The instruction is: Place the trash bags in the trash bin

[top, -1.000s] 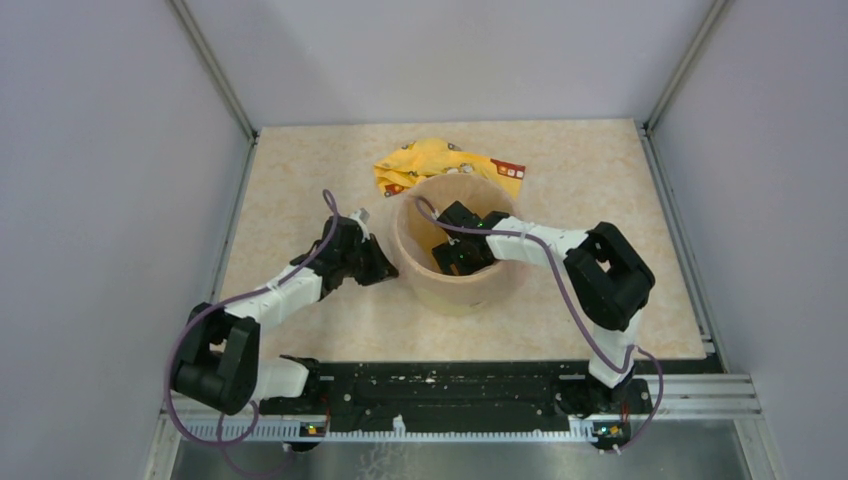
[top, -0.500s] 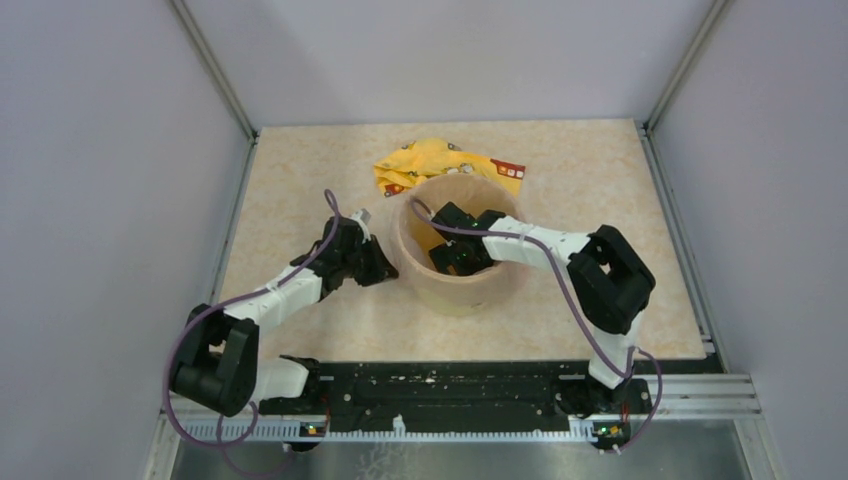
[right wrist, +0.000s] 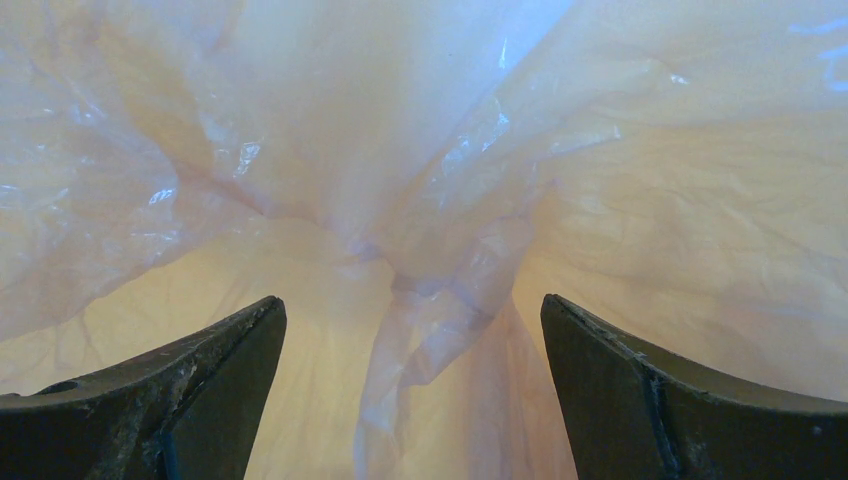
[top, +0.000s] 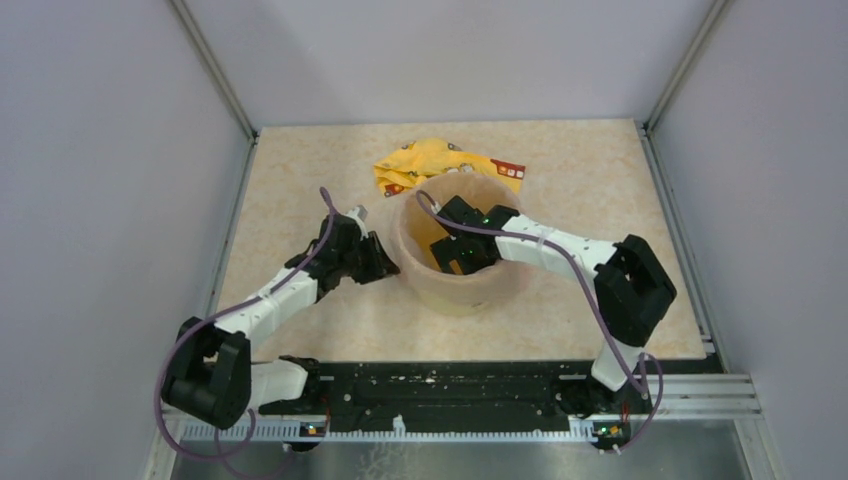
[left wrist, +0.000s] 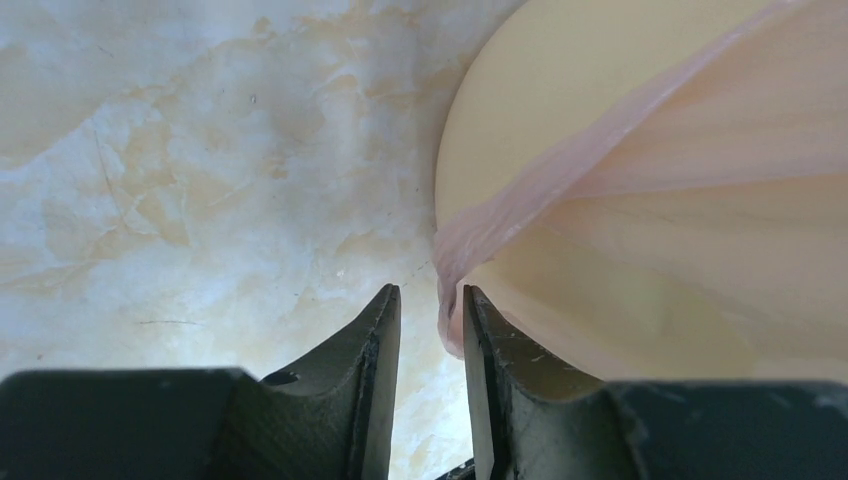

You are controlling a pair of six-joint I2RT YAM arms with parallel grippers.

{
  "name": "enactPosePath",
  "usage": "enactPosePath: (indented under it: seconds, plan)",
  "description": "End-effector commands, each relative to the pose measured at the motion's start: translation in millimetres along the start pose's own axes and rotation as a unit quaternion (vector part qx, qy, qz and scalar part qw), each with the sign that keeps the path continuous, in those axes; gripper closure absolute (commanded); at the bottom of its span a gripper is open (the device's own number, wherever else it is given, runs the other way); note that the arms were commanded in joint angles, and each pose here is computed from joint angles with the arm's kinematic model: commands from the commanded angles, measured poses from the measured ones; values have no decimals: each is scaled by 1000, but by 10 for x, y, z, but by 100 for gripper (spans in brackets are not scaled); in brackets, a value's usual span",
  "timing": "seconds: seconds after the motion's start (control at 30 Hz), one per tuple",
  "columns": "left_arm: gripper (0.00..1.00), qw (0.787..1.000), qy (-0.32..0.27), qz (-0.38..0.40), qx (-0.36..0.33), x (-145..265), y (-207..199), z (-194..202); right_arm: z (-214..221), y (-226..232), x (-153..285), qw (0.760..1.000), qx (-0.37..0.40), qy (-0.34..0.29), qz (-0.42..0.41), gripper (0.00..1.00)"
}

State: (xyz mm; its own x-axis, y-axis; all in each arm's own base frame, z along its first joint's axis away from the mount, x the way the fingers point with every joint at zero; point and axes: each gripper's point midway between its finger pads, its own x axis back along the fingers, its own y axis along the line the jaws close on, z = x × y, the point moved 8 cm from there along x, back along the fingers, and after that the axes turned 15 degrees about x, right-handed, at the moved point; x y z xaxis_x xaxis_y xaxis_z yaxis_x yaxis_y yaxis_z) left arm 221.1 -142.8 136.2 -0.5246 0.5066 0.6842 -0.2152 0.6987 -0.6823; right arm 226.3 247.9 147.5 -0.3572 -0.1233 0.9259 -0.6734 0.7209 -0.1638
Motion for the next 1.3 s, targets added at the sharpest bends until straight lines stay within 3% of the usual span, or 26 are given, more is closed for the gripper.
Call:
enactPosePath:
  seconds: [0.0, 0.43, 0.9, 1.27]
  plan:
    - [64, 998, -42, 30, -28, 176, -253, -157, -127, -85, 357, 998, -24, -56, 2, 1]
    - [62, 997, -62, 31, -44, 296, -378, -247, -171, -68, 548, 995, -37, -86, -24, 2]
    - [62, 996, -51, 54, -56, 309, -481, -255, -324, 11, 170, 999, -22, -29, -39, 3]
    - [62, 995, -52, 57, -61, 321, -493, -245, -383, -28, 525, 997, -25, -60, -36, 6]
